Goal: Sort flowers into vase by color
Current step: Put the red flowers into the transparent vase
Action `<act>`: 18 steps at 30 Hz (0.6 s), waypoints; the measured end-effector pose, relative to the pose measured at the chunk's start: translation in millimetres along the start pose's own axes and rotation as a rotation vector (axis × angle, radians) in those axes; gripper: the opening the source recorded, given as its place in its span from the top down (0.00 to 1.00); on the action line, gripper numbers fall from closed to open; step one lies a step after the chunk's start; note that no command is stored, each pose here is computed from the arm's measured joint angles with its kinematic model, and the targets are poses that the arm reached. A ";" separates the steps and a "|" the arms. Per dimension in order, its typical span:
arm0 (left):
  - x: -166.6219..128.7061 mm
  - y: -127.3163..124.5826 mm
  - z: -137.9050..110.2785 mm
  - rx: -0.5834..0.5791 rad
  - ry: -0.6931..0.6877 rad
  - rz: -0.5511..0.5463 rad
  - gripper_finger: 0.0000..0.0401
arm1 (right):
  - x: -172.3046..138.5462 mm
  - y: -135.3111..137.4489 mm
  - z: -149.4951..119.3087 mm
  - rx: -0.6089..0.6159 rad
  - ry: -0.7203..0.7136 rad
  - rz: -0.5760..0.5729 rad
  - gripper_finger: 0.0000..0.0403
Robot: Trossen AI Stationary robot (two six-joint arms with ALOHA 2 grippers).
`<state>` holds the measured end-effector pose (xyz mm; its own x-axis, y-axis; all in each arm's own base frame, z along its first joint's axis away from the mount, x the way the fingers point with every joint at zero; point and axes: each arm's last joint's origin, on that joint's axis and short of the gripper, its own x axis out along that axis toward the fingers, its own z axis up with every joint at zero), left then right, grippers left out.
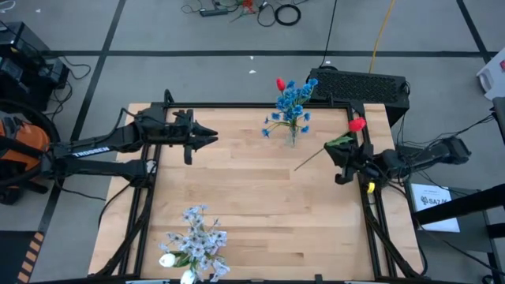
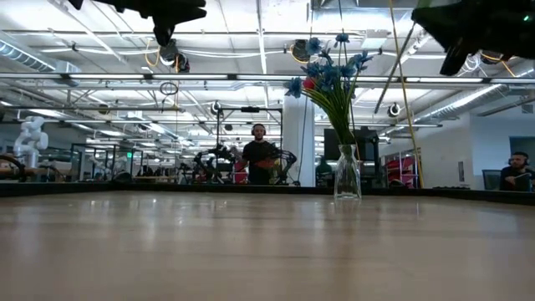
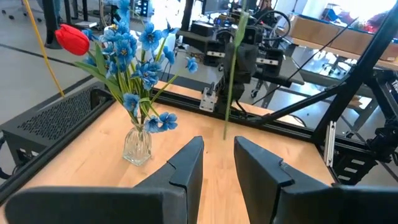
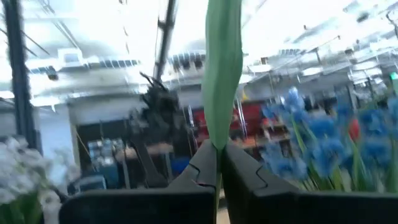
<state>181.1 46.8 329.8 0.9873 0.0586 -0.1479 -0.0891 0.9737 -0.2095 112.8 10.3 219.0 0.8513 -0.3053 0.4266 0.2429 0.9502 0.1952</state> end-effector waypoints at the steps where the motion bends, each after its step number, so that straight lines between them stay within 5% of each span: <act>1: 0.2 0.0 -0.1 0.000 0.001 0.000 0.76 | 0.9 -2.4 -3.1 0.003 0.026 -0.013 1.00; 6: 3.1 1.0 -1.3 -0.003 0.008 0.006 0.76 | 4.6 -14.2 -16.6 0.011 0.139 -0.049 1.00; 18: 5.9 3.4 -2.4 -0.030 0.009 0.057 0.76 | 14.0 -43.6 -10.2 -0.133 0.123 -0.186 1.00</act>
<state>186.3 50.0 325.8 0.9791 0.1120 -0.1696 -0.1497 0.9618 -0.2293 118.9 -34.7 207.5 0.8344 -0.4732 0.2825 0.4525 0.8809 0.1389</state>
